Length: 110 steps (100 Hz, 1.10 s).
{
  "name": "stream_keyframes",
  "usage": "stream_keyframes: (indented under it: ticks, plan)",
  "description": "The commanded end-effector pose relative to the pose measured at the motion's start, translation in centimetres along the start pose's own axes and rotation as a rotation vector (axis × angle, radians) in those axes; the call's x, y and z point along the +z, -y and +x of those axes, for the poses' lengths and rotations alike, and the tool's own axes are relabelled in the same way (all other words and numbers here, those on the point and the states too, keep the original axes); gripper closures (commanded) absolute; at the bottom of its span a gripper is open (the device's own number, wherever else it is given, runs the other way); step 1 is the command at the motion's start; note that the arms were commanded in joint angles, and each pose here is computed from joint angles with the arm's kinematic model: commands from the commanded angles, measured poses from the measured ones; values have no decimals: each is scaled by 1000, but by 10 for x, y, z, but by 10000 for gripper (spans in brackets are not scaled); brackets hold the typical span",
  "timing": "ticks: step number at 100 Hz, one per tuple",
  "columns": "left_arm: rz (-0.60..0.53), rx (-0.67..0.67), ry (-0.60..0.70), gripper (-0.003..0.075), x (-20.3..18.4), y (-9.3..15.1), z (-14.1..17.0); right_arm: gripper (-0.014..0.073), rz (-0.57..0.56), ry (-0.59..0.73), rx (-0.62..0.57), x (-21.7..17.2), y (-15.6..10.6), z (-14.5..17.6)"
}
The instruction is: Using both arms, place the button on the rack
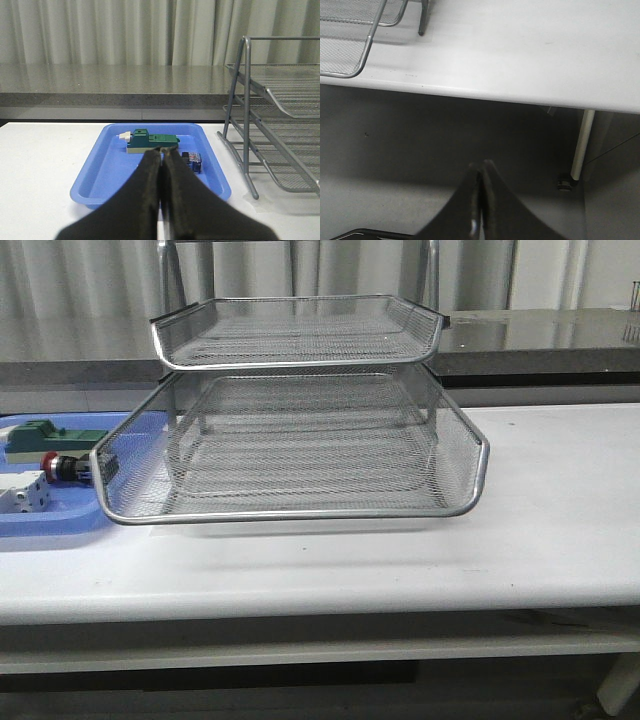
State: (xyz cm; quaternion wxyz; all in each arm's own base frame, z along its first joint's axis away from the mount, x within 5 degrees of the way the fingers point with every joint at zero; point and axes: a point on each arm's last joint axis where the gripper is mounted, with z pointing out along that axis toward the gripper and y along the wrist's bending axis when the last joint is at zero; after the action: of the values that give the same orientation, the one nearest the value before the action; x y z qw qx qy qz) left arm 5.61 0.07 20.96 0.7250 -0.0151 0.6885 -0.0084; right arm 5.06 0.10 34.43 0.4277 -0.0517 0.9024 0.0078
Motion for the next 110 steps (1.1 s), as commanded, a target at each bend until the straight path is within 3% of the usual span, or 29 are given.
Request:
stream_keyframes:
  ticks: [1, 25, 43, 65, 84, 110]
  plan:
    - [8, -11, 75, 741, -2, 0, 6, 661, 10, 81, -5, -6, 1, -12]
    - [20, -13, 213, 741, -4, 1, -11, 661, 10, 81, -5, -6, 1, -12]
    - [15, -86, 180, 741, -3, 1, -34, 661, 10, 81, -5, -6, 1, -12]
    - [15, -138, 169, 741, 12, 3, -86, 661, 10, 81, -5, -6, 1, -12]
    - [2, -94, -45, 741, 55, 5, -125, 661, 10, 79, -6, -5, 1, -11]
    - [-31, 14, -438, 741, 152, 4, -157, 661, 10, 79, -6, -5, 1, -11]
